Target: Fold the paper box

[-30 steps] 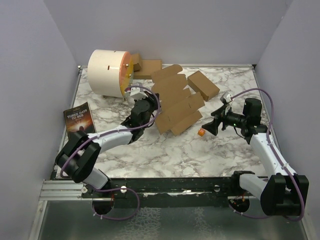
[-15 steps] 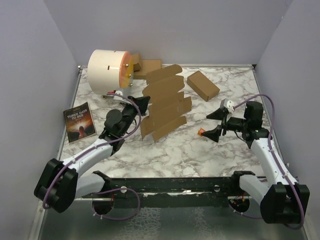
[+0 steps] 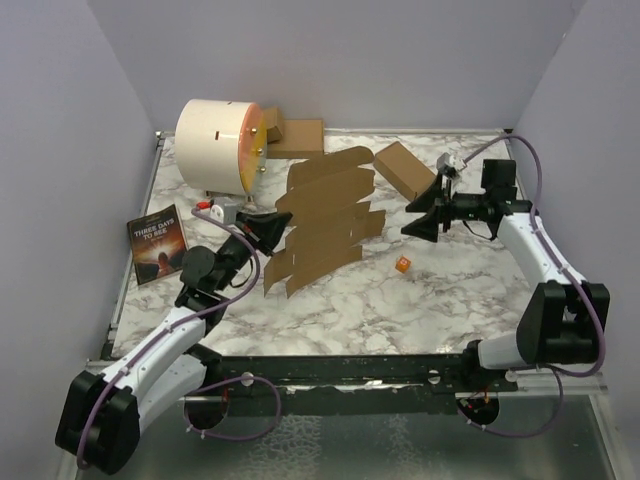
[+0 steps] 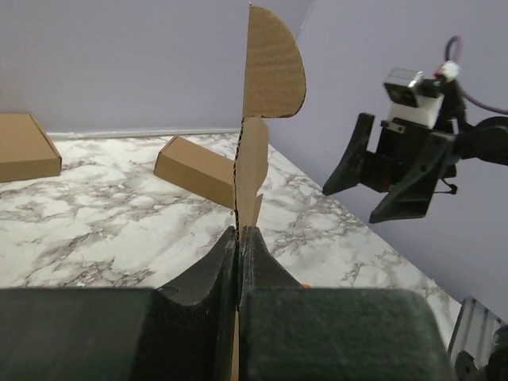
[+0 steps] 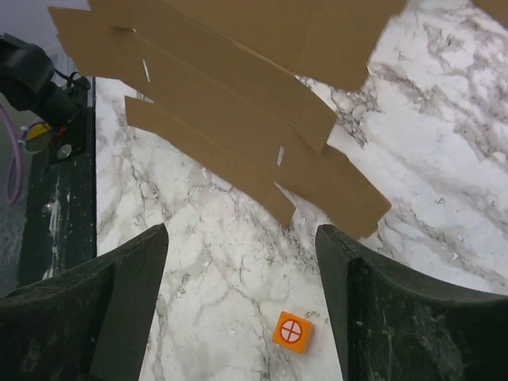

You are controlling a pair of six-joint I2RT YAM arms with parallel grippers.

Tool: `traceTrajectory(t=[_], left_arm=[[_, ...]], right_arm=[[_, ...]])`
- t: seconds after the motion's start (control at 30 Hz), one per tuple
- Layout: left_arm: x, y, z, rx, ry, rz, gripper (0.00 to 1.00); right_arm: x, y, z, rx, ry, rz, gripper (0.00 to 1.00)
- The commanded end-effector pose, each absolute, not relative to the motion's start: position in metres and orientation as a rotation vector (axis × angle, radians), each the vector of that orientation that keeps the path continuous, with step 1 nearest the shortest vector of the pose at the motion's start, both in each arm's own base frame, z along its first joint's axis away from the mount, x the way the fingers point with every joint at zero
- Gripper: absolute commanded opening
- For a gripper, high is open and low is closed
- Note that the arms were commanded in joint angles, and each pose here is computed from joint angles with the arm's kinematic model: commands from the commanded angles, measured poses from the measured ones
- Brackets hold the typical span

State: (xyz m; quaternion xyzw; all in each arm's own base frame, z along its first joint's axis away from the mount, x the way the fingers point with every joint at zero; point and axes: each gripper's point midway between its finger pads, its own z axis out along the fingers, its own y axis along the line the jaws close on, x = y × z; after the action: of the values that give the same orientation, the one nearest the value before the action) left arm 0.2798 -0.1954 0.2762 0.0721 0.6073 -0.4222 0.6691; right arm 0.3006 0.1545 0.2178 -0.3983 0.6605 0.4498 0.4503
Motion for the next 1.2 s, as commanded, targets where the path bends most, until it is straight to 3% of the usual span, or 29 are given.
traceTrajectory(t=[0.0,0.2,0.43,0.83,1.17], left_arm=[[0.263,-0.192,0.296,0.183,1.295,-0.990,0.00],[0.250,-0.182,0.296,0.104,1.294,-1.031,0.00],[0.229,-0.190,0.303,0.118,1.274,-1.172,0.00],[0.216,-0.200,0.326,0.161,1.194,-1.304,0.00],[0.208,-0.200,0.336,0.157,1.141,-1.362,0.00]], right_arm=[[0.288,0.157,0.197,-1.003,1.704,1.211,0.73],[0.275,0.168,0.176,-1.068,1.722,1.055,0.65],[0.292,0.165,0.193,-1.066,1.698,1.105,0.82],[0.294,0.147,0.203,-1.024,1.679,0.988,0.84],[0.293,0.148,0.186,-0.996,1.715,1.058,0.82]])
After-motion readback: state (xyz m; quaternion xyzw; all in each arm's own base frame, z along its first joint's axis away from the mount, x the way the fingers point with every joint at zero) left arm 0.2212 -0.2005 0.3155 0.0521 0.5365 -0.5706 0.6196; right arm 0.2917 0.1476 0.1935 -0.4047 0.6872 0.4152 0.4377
